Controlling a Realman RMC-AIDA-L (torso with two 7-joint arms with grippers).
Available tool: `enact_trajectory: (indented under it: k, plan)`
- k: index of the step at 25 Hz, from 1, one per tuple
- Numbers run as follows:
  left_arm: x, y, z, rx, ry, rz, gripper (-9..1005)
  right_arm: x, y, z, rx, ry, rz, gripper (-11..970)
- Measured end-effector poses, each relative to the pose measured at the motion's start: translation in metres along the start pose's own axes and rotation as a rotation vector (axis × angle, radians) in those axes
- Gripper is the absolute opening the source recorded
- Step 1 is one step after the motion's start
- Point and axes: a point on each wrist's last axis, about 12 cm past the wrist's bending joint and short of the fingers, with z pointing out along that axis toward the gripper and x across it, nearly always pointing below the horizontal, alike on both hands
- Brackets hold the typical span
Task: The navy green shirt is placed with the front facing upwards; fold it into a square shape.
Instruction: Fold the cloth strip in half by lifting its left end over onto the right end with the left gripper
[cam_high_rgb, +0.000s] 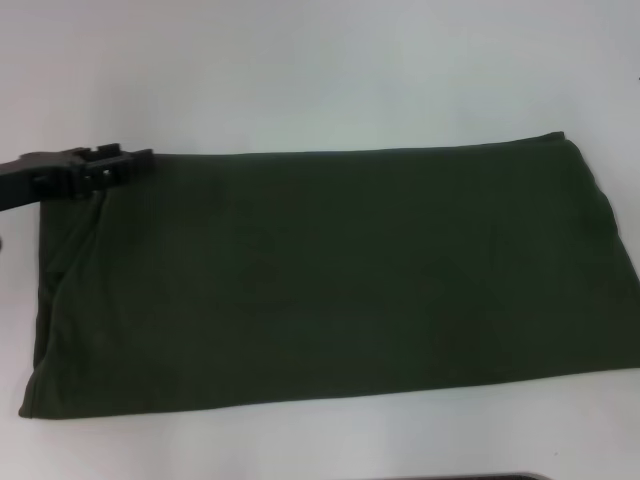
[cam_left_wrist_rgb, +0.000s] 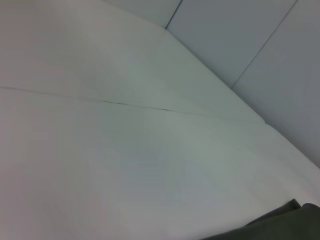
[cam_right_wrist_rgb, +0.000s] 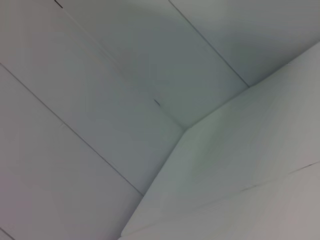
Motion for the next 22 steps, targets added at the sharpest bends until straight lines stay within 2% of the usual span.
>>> enact_trajectory:
  k: [12,17,22]
  plan:
    - [0.000,0.010,-0.029,-0.019,0.089,-0.072,635,0.001,0.001,0.003,-0.006,0.027,0.006,930]
    - [0.006,0.019,-0.049,-0.060,0.148,-0.154,632,0.002,0.000,0.001,-0.005,0.033,0.016,930]
    - [0.010,0.023,-0.056,-0.087,0.220,-0.190,630,0.001,0.000,0.000,-0.003,0.048,0.019,931]
